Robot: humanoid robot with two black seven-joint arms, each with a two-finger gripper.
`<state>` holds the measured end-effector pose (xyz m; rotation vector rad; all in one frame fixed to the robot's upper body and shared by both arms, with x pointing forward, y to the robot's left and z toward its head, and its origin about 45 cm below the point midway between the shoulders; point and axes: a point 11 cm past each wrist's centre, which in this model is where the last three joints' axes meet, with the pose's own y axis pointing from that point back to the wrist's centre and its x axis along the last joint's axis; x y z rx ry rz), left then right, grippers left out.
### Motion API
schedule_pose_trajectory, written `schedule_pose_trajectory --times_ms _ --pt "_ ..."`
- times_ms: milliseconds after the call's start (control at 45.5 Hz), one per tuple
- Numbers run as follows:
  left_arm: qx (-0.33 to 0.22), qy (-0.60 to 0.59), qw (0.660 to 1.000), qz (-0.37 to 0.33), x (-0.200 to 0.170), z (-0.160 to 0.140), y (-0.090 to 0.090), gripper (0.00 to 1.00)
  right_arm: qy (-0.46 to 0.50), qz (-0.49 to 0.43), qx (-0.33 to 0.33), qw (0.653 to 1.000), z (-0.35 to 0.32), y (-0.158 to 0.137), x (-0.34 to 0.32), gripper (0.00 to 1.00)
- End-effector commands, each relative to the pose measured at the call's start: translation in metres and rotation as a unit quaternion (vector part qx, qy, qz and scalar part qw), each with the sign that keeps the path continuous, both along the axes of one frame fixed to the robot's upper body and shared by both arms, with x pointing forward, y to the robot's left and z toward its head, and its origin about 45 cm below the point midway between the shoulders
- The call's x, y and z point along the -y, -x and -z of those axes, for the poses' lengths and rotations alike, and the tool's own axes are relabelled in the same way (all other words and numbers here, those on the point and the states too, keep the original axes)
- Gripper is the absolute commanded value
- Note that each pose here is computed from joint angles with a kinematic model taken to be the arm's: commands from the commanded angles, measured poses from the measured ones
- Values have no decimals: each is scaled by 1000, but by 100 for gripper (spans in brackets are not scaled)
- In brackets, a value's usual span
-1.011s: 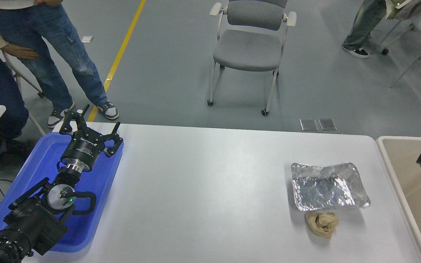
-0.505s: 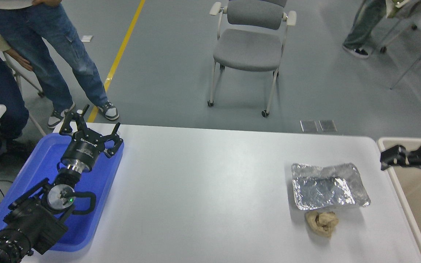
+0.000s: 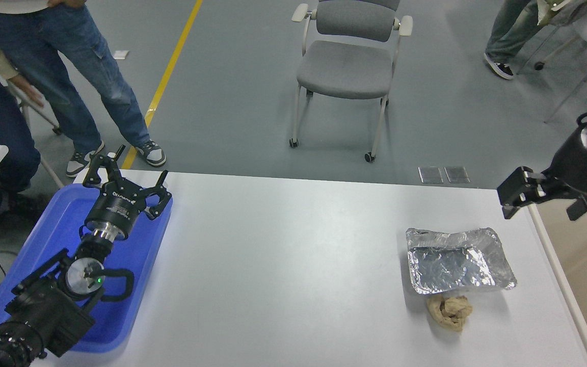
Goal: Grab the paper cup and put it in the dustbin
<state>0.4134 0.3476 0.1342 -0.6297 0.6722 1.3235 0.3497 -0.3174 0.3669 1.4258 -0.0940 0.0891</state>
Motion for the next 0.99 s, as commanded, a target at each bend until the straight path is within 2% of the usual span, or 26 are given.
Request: schedule_pose_trajectory --times_ms 0,374,967 --pt "0 0 1000 -1 0 0 0 100 25 -73 9 997 -23 -1 -54 100" --pt "0 0 1000 -1 0 0 0 100 12 -95 12 995 -24 -3 -72 100" --pt "0 0 1000 -1 0 0 0 100 24 -11 16 1000 -28 1 -22 100"
